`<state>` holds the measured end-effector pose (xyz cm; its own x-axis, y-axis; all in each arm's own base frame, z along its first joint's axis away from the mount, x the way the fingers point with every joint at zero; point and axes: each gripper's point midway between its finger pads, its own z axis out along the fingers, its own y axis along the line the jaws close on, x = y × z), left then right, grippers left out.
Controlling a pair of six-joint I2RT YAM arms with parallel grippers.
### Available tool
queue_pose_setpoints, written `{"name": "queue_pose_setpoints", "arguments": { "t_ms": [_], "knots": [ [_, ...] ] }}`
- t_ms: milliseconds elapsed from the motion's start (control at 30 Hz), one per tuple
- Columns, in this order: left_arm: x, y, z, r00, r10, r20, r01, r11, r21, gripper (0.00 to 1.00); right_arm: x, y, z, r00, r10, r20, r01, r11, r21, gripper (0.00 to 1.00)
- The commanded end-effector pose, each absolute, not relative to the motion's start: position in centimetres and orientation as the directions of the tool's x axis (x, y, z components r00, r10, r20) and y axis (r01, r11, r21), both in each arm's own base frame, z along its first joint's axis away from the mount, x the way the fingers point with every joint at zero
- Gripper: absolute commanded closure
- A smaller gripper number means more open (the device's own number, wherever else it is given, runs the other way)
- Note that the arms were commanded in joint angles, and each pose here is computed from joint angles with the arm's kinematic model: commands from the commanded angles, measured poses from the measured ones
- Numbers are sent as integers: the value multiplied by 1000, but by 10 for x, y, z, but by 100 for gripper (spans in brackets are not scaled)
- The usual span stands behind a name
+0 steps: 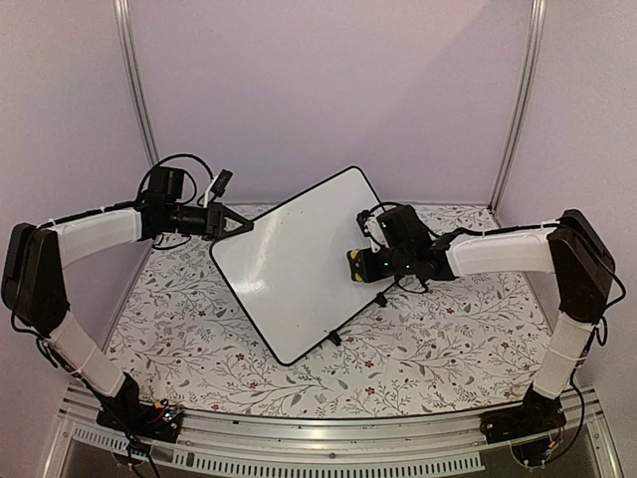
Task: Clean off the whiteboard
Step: Erase the whiteboard at the center of the board.
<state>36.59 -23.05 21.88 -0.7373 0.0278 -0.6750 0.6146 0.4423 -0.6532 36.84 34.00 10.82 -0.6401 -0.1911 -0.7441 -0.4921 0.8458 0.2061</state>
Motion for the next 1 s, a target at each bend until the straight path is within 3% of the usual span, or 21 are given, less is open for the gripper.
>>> {"name": "queue_pose_setpoints", "arguments": {
  "t_ms": [0, 467, 967],
  "knots": [
    [355, -241, 217, -719, 70, -692, 659, 385, -646, 100, 403, 328, 181, -532, -83, -843, -454, 868, 201, 100],
    [355, -242, 217, -719, 71, -691, 660, 382, -647, 100, 446, 328, 189, -491, -39, -870, -393, 902, 181, 100],
    [355, -242, 217, -720, 72, -690, 660, 380, -649, 100, 426, 320, 132, -576, -76, -814, -399, 895, 199, 100]
  ]
}}
